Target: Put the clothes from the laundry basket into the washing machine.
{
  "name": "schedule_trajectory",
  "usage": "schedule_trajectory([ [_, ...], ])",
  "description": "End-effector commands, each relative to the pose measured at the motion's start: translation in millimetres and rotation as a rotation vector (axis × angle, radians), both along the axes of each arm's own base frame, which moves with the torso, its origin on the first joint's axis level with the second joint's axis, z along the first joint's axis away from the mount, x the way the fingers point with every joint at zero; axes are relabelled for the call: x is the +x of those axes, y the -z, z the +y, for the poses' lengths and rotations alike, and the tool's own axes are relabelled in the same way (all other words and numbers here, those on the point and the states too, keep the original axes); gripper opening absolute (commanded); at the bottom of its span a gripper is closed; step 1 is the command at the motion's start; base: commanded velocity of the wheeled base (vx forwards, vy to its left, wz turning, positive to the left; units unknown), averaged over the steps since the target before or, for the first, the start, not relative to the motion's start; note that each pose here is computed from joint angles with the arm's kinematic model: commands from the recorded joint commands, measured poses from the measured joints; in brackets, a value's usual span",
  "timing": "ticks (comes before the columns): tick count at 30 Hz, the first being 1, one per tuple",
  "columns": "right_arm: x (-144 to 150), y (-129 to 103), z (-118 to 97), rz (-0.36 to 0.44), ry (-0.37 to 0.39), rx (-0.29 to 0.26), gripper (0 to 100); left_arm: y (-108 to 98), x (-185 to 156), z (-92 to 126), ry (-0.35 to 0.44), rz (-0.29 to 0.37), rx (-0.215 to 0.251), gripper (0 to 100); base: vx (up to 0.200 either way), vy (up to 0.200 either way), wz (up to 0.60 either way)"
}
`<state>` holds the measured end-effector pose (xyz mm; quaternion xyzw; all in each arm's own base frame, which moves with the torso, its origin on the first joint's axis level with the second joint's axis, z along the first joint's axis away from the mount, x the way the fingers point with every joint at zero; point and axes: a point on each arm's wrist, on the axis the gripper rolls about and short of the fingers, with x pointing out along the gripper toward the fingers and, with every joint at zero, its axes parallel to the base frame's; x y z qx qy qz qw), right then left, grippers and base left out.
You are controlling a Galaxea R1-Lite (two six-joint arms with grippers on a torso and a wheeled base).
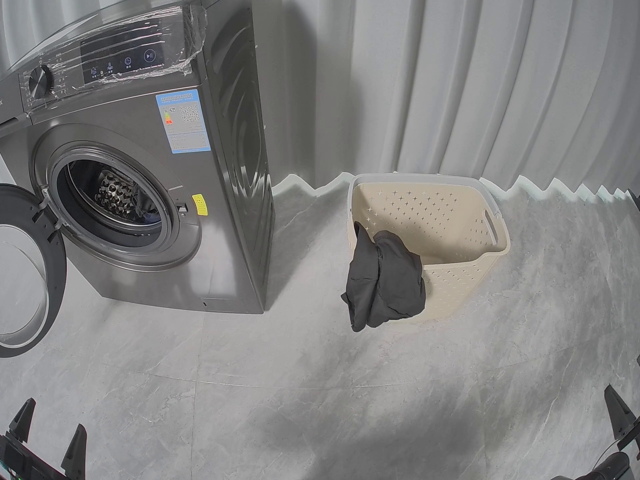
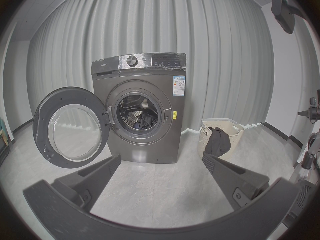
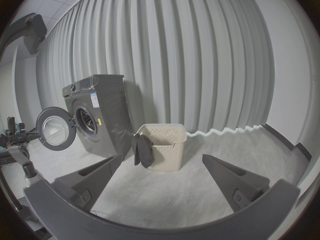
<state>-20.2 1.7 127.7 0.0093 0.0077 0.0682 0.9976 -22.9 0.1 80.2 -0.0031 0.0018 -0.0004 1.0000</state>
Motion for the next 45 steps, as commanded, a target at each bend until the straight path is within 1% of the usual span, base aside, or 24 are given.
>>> schedule_trajectory([
  [1,25.5,-9.1,1.4,0.152,-0.028,-0.009,100,5.3,0.1,0.0,-0.001,0.003,0.0,100,0.0,-0.2,0.0],
  [3,29.1,-11.0,1.5,0.158,-0.028,-0.011,100,5.3,0.1,0.0,-0.001,0.003,0.0,100,0.0,-0.2,0.0],
  [5,38.8,-16.0,2.0,0.177,-0.038,-0.018,100,5.2,0.1,0.0,-0.001,0.001,0.0,100,0.0,-0.2,0.0],
  [9,62.4,-24.4,3.8,0.253,-0.056,-0.004,100,5.2,0.1,0.0,0.001,0.001,0.005,100,0.0,-0.2,0.0],
  [11,73.2,-25.8,5.2,0.291,-0.072,0.009,100,5.2,0.1,0.0,-0.001,0.001,0.005,100,0.0,0.0,0.0],
  [12,79.9,-25.0,6.7,0.317,-0.091,0.015,100,5.2,0.1,0.0,-0.001,0.001,0.003,100,0.0,0.0,0.0],
  [14,92.1,-24.7,10.2,0.345,-0.134,0.016,100,5.2,0.1,0.0,-0.001,0.001,0.003,100,0.0,0.0,0.0],
  [16,104.5,-24.4,14.8,0.357,-0.173,0.008,100,5.2,0.1,0.0,0.001,0.001,0.005,100,0.0,0.0,0.0],
  [17,106.2,-24.7,15.6,0.356,-0.179,0.009,100,5.2,0.1,0.0,0.001,0.001,0.005,100,0.0,0.0,0.0],
  [18,115.1,-24.2,21.0,0.362,-0.22,0.0,100,5.2,0.1,0.0,0.001,0.001,0.003,100,0.0,0.0,0.0],
  [20,122.5,-23.7,29.9,0.368,-0.285,-0.012,100,5.2,0.1,0.0,0.001,0.001,0.002,100,0.0,0.0,0.0],
  [22,129.5,-21.9,37.0,0.389,-0.322,-0.023,100,5.2,0.1,0.0,-0.001,0.001,0.002,100,0.1,0.0,0.0],
  [27,152.6,-25.5,46.0,0.409,-0.33,-0.022,100,5.2,0.1,0.0,-0.001,0.001,-0.003,100,0.2,0.0,0.0],
  [30,166.7,-29.2,50.7,0.411,-0.321,0.023,100,5.2,0.1,0.0,-0.001,0.001,-0.008,100,0.2,0.0,0.0],
  [32,166.7,-29.2,50.7,0.411,-0.321,0.023,100,5.2,0.1,0.0,-0.001,0.001,-0.008,100,0.2,0.0,0.0],
  [33,180.3,-29.5,55.5,0.422,-0.317,0.045,100,5.2,0.1,0.0,-0.001,0.001,-0.006,100,0.2,0.0,0.0],
  [39,209.3,-25.9,67.3,0.437,-0.321,0.042,100,5.2,0.1,0.0,-0.001,0.001,-0.011,100,0.0,0.0,0.0],
  [42,217.5,-23.4,72.9,0.448,-0.332,0.039,100,5.2,0.1,0.0,-0.001,0.001,-0.011,100,0.0,0.0,0.0],
  [43,224.7,-20.5,80.1,0.462,-0.349,0.035,100,5.2,0.1,0.0,0.001,0.001,-0.011,100,0.0,0.0,0.0],
  [45,231.8,-17.2,84.6,0.47,-0.349,0.03,100,5.2,0.1,0.0,0.001,0.001,-0.012,100,0.0,0.0,0.0],
])
